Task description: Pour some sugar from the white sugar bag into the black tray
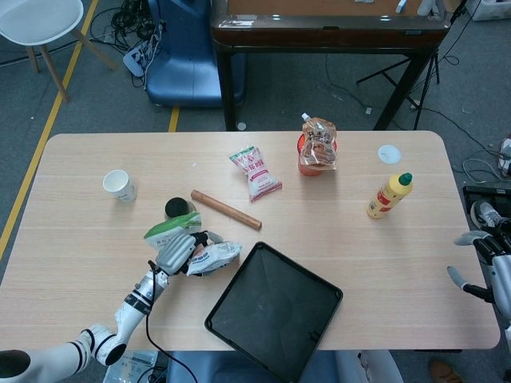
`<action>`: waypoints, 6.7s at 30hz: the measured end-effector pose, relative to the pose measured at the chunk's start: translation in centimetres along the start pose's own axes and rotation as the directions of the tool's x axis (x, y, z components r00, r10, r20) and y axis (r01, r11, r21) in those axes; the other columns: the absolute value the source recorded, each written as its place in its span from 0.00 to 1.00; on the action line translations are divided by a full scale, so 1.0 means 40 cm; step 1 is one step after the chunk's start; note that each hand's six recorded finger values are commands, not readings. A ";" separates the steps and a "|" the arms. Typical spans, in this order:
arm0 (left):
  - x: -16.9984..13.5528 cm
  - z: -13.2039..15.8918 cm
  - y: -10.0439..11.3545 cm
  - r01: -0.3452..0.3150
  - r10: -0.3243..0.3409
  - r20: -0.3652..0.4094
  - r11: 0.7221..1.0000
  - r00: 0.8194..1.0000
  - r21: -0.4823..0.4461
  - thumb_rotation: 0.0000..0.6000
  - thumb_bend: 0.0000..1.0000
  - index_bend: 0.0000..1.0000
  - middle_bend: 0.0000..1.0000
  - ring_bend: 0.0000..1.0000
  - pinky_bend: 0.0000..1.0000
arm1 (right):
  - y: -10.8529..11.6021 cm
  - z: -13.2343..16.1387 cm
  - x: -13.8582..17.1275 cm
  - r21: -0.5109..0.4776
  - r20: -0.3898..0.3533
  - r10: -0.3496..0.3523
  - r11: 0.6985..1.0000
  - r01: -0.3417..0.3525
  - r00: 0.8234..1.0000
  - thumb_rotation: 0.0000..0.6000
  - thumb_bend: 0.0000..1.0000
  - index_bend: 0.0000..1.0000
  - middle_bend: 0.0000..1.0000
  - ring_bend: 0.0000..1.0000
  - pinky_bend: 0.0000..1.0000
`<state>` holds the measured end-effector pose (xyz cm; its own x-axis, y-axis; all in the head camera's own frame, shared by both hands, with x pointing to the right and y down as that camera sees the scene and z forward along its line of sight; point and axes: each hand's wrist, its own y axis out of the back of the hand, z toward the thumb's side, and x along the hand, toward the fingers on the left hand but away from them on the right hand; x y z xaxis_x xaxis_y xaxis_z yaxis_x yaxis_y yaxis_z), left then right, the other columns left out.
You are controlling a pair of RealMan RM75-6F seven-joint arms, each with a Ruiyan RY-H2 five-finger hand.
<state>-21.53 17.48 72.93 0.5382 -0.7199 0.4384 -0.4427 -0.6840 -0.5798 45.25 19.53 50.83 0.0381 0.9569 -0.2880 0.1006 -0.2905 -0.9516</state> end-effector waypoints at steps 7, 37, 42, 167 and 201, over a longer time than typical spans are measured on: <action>-0.009 0.053 0.047 -0.029 0.011 0.100 0.983 0.995 0.182 1.00 0.22 0.56 0.67 0.57 0.68 | -0.003 0.000 0.003 -0.007 -0.007 -0.001 1.000 0.001 1.000 1.00 0.23 0.40 0.37 0.22 0.24; -0.026 0.275 -0.073 -0.272 -0.169 0.384 0.460 0.908 0.845 1.00 0.21 0.51 0.67 0.58 0.68 | 0.007 -0.015 0.029 -0.022 -0.002 -0.019 1.000 0.019 1.000 1.00 0.23 0.40 0.37 0.22 0.24; -0.017 0.261 -0.085 -0.278 -0.189 0.357 0.346 0.915 0.896 1.00 0.21 0.49 0.65 0.58 0.68 | 0.008 -0.021 0.033 -0.023 0.004 -0.020 1.000 0.020 1.000 1.00 0.23 0.40 0.37 0.22 0.24; -0.025 0.056 -0.012 0.151 -0.165 -0.282 0.986 0.945 -0.072 1.00 0.22 0.12 0.39 0.40 0.59 | -0.003 -0.034 0.027 -0.023 0.033 -0.010 1.000 0.011 0.999 1.00 0.23 0.40 0.37 0.22 0.24; -0.072 0.109 -0.014 0.265 -0.285 -0.251 0.958 0.925 -0.112 1.00 0.22 0.00 0.17 0.19 0.47 | -0.018 -0.035 0.014 -0.031 0.032 0.001 1.000 0.000 0.999 1.00 0.23 0.40 0.37 0.21 0.24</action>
<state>-19.72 20.45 68.99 0.4437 -0.5003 0.7435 -0.3621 -0.8590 -0.3620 46.60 20.28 51.49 0.0065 0.9563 -0.2924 0.1316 -0.2907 -0.9477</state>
